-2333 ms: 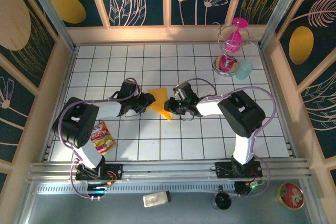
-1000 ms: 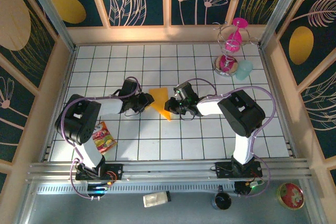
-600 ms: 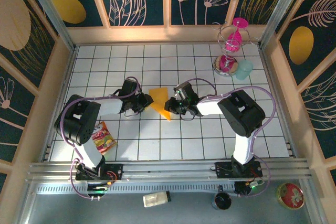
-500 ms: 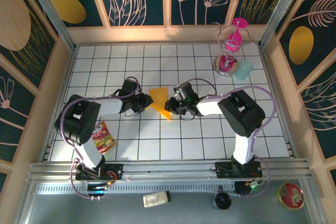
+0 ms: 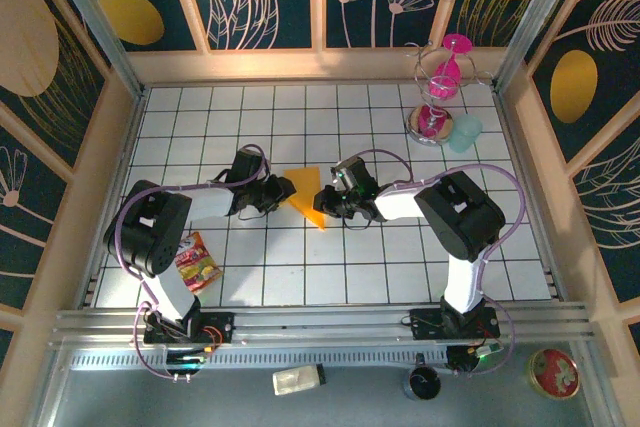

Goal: Fold a paper plane with a square sheet of paper (pick it up from the middle)
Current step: Fourth fold the wing at the center of the table.

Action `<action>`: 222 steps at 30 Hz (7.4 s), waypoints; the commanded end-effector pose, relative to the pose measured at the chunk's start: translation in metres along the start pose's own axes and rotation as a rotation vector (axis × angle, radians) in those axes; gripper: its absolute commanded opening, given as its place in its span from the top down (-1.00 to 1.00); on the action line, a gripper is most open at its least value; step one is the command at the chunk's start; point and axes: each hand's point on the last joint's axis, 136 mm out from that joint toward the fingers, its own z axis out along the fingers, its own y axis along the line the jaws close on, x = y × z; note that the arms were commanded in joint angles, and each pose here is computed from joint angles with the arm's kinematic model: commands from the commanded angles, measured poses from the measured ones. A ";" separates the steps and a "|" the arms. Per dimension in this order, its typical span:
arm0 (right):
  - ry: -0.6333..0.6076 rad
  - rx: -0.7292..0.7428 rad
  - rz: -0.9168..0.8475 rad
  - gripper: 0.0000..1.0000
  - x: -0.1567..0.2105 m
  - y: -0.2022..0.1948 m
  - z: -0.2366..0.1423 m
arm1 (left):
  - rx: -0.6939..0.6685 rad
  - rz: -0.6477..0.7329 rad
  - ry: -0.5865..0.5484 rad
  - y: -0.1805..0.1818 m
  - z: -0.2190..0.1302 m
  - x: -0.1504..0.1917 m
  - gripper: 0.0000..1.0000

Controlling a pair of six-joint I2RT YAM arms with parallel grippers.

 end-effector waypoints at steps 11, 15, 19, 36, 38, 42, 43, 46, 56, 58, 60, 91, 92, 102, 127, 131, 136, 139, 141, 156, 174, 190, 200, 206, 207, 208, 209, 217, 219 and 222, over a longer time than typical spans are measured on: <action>0.012 0.108 0.030 0.72 0.010 -0.042 0.007 | 0.055 0.044 0.073 -0.004 0.010 0.003 0.41; 0.011 0.107 0.027 0.72 0.010 -0.042 0.006 | 0.072 0.052 0.080 -0.007 0.010 0.002 0.43; 0.005 0.100 0.026 0.69 0.008 -0.041 0.004 | 0.085 0.050 0.085 -0.007 0.010 0.001 0.47; -0.231 0.156 -0.294 0.26 -0.045 0.012 -0.049 | 0.089 0.032 0.027 -0.015 0.001 -0.011 0.91; -0.259 0.226 -0.367 0.23 -0.043 0.014 -0.051 | 0.094 0.013 0.004 -0.019 -0.001 -0.015 0.91; -0.290 0.346 -0.496 0.18 -0.032 0.019 -0.045 | 0.102 -0.022 -0.023 -0.022 -0.005 -0.018 0.90; -0.287 0.362 -0.526 0.18 -0.028 0.022 -0.041 | 0.103 -0.027 -0.029 -0.022 -0.007 -0.019 0.90; -0.266 0.384 -0.588 0.17 -0.016 0.029 -0.026 | 0.111 -0.031 -0.033 -0.027 -0.009 -0.020 0.90; -0.227 0.427 -0.665 0.20 -0.006 0.032 0.005 | 0.118 -0.040 -0.030 -0.032 -0.011 -0.021 0.89; -0.218 0.434 -0.669 0.23 -0.005 0.029 0.007 | 0.121 -0.040 -0.030 -0.033 -0.012 -0.021 0.89; -0.213 0.441 -0.671 0.25 -0.004 0.026 0.008 | 0.121 -0.041 -0.028 -0.033 -0.011 -0.020 0.89; -0.206 0.516 -0.688 0.49 -0.002 0.007 0.012 | 0.073 -0.023 -0.017 -0.027 -0.010 -0.020 0.72; -0.207 0.516 -0.688 0.51 -0.002 0.006 0.012 | 0.073 -0.019 -0.017 -0.028 -0.011 -0.021 0.71; -0.171 0.463 -0.695 0.69 0.005 0.010 0.012 | 0.034 0.006 -0.074 -0.028 -0.021 -0.043 0.33; 0.026 -0.030 -0.411 0.83 0.022 0.021 0.009 | 0.216 -0.010 -0.108 -0.023 -0.045 -0.012 0.05; 0.023 -0.075 -0.370 0.83 0.020 0.018 0.005 | 0.220 -0.004 -0.074 -0.026 -0.032 -0.003 0.05; 0.009 -0.142 -0.332 0.85 0.018 0.019 -0.001 | 0.228 0.014 -0.057 -0.033 -0.021 -0.002 0.04; 0.003 -0.178 -0.311 0.87 0.017 0.019 -0.004 | 0.215 0.021 -0.053 -0.032 -0.017 -0.003 0.03; -0.001 -0.197 -0.295 0.89 0.016 0.020 -0.005 | 0.213 0.025 -0.051 -0.032 -0.015 -0.003 0.03; 0.000 -0.283 -0.143 0.97 0.021 0.015 -0.008 | 0.138 0.010 -0.028 -0.014 0.001 0.001 0.01; 0.005 -0.253 -0.108 0.77 0.022 0.008 -0.007 | 0.072 -0.020 -0.011 0.009 0.003 0.010 0.01; 0.010 -0.269 -0.059 0.90 0.023 0.006 -0.005 | 0.075 0.054 -0.025 -0.009 -0.003 0.001 -0.02; 0.008 -0.259 -0.059 0.90 0.023 0.003 -0.004 | -0.009 0.120 -0.045 -0.011 0.004 -0.005 -0.05; 0.010 -0.256 -0.060 0.89 0.023 0.003 -0.003 | -0.098 0.152 -0.066 0.000 0.007 -0.010 -0.10; 0.010 -0.256 -0.061 0.89 0.023 0.003 -0.004 | -0.100 0.153 -0.063 0.000 0.008 -0.010 -0.10; 0.011 -0.255 -0.062 0.89 0.023 0.003 -0.003 | -0.102 0.156 -0.059 0.000 0.010 -0.009 -0.12; 0.010 -0.256 -0.062 0.88 0.022 0.003 -0.003 | -0.107 0.157 -0.057 0.001 0.012 -0.009 -0.12; 0.005 -0.260 -0.068 0.81 0.019 0.007 -0.005 | -0.240 0.164 -0.047 0.027 0.018 -0.007 -0.16; -0.001 -0.267 -0.070 0.72 0.017 0.011 -0.007 | -0.298 0.165 -0.051 0.039 0.017 -0.006 -0.16; -0.008 -0.275 -0.070 0.64 0.013 0.017 -0.009 | -0.346 0.161 -0.047 0.053 0.017 -0.002 -0.15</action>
